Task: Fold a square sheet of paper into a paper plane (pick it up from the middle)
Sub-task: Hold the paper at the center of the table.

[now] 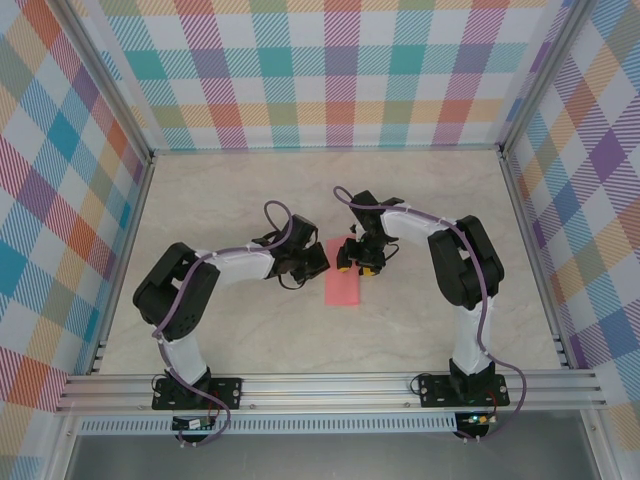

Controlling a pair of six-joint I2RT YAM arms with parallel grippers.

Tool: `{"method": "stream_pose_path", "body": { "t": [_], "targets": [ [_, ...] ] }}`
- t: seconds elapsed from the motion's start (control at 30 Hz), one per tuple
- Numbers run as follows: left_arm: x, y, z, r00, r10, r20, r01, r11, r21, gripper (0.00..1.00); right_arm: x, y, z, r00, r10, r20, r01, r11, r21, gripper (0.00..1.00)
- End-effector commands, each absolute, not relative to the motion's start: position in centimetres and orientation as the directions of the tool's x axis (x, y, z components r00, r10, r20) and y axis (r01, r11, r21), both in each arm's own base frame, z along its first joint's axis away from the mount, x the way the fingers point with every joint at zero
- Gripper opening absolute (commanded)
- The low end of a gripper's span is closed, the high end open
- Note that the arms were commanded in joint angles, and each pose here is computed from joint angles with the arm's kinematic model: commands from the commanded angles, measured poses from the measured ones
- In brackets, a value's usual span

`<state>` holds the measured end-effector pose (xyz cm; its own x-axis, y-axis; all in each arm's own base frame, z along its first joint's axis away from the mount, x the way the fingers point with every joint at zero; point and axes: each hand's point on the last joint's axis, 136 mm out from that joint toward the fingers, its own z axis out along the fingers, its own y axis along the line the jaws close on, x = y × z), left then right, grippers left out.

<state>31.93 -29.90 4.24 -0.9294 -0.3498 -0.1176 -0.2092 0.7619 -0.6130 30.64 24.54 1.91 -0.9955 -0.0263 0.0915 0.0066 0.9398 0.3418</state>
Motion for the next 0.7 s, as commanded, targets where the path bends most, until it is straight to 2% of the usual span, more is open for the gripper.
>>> {"method": "stream_pose_path", "body": {
  "t": [0.0, 0.67],
  "targets": [
    [32.0, -31.7, 4.9, -0.943, -0.310, -0.120, -0.164, 0.749, -0.642, 0.00, 28.1, 21.5, -2.5, -0.979, -0.002, 0.202, 0.035, 0.983, 0.178, 0.59],
    [30.9, -30.8, 0.7, -0.949, -0.308, -0.071, -0.215, 0.794, -0.568, 0.00, 28.9, 22.6, -1.2, -0.985, 0.000, 0.174, 0.042, 0.971, 0.235, 0.60]
  ]
}}
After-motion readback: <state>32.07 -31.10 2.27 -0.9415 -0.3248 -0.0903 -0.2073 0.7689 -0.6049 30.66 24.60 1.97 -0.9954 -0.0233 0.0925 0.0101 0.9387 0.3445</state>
